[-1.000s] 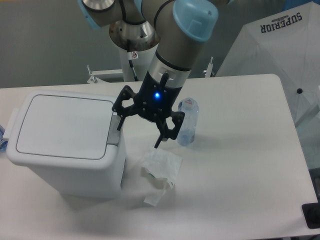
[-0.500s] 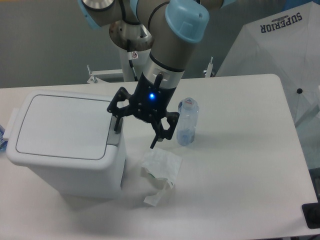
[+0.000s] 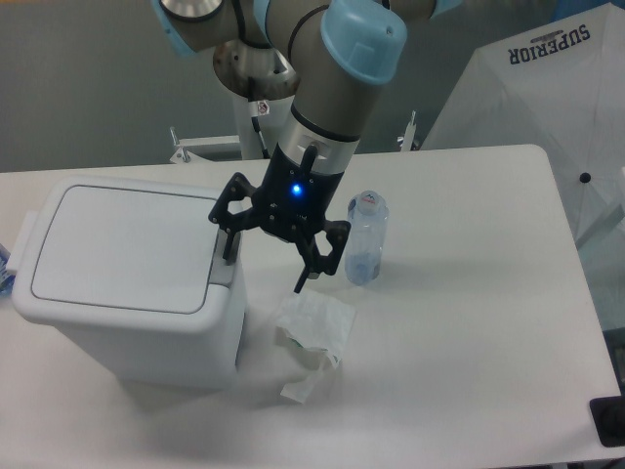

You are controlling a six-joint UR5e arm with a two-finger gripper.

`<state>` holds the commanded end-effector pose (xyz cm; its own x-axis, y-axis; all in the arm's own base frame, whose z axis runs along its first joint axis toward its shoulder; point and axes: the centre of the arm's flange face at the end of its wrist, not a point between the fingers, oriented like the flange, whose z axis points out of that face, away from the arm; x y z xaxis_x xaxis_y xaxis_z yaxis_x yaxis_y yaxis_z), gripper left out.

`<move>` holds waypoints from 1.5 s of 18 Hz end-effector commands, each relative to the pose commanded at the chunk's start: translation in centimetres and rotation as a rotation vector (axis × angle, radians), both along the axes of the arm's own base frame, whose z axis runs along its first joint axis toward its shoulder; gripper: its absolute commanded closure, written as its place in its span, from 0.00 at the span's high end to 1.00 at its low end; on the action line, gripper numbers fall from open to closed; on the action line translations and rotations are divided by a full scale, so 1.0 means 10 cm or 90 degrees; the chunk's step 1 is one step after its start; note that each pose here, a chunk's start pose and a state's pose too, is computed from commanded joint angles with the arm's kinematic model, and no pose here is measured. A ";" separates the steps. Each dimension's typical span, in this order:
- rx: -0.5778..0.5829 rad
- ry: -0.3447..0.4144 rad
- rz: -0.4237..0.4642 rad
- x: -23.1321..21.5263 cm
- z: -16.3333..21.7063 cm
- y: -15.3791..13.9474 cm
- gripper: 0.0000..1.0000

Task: Open the trash can
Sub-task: 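Lower the gripper finger onto the grey tab at the lid edge, then press the grey tab with the gripper to pop the lid open, then lift the gripper up and away from the opened trash can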

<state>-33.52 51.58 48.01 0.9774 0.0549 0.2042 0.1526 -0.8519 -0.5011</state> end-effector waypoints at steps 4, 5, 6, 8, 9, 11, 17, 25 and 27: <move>0.000 0.000 -0.001 0.00 0.00 0.01 1.00; 0.000 0.000 0.000 -0.01 -0.01 0.01 1.00; 0.000 0.000 -0.001 -0.01 -0.01 0.02 1.00; -0.003 -0.004 -0.001 -0.02 -0.05 0.03 1.00; -0.001 -0.001 0.000 -0.03 -0.05 0.03 1.00; 0.002 0.002 0.003 -0.04 -0.06 0.04 1.00; 0.001 0.001 0.003 -0.04 -0.07 0.04 1.00; 0.022 0.024 0.011 -0.11 0.19 0.06 1.00; 0.044 0.051 0.012 -0.16 0.29 0.07 1.00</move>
